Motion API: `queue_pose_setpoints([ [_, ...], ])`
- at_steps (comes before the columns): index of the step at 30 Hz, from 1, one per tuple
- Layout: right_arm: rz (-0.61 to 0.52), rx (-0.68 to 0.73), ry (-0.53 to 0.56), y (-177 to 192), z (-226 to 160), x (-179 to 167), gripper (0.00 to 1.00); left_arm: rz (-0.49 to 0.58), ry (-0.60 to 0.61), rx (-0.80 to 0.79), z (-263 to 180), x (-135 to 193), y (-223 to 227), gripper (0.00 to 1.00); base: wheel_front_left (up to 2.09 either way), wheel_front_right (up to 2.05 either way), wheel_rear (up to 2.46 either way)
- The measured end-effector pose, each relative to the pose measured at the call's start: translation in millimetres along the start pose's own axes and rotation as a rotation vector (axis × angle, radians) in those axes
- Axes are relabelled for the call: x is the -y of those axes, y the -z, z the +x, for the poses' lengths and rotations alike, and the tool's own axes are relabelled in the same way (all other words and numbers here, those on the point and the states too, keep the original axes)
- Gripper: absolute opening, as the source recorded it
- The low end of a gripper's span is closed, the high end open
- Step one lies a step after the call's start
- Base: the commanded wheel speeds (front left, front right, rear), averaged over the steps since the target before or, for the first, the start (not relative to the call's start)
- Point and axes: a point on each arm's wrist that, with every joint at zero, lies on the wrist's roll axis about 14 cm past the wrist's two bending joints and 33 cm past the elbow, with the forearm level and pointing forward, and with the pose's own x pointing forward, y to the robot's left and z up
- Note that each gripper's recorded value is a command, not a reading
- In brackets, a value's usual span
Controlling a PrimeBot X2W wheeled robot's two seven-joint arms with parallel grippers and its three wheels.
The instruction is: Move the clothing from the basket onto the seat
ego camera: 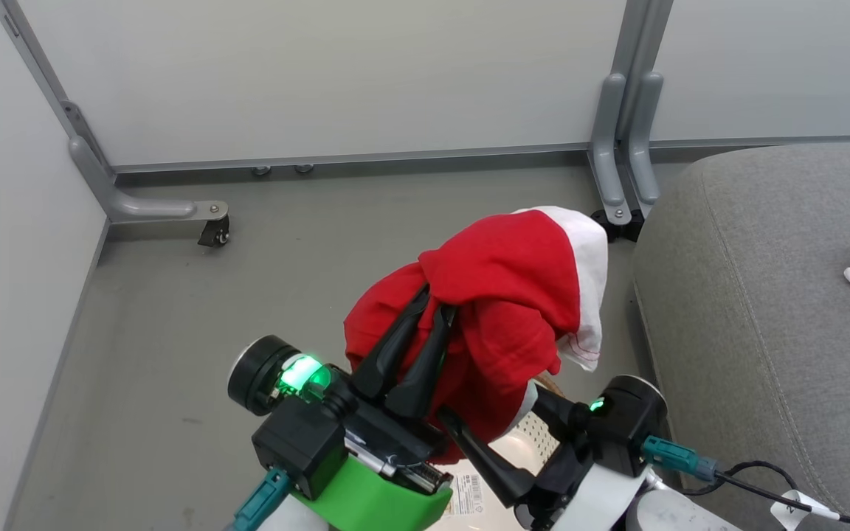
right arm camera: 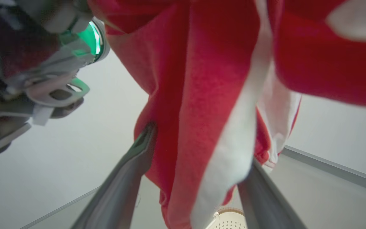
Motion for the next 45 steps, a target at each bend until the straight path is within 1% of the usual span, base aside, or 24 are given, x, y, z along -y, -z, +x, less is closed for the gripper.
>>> queue_pose_setpoints([
  [8,-0.001,0.004,-0.010,0,7,-3,1.00,-0.010,0.016,-0.007,-1,7,2,0.00,0.00,0.00,0.00],
  [9,-0.001,0.003,-0.013,0,8,-4,0.95,-0.011,0.016,-0.007,-1,7,2,0.00,0.00,0.00,0.00],
  [10,-0.001,0.001,-0.015,1,8,-5,0.00,-0.011,0.017,-0.008,-1,7,2,0.00,0.00,0.00,0.00],
  [16,-0.044,-0.001,-0.021,1,10,-4,0.00,-0.017,0.020,-0.010,-2,9,3,0.00,0.00,0.00,0.00],
  [29,-0.048,0.022,0.003,-6,9,1,0.00,-0.020,0.020,-0.015,-1,8,5,0.00,0.00,0.00,0.00],
  [45,-0.050,0.038,0.014,-11,7,0,0.00,-0.012,0.016,-0.011,-2,7,3,0.00,0.00,0.00,0.00],
])
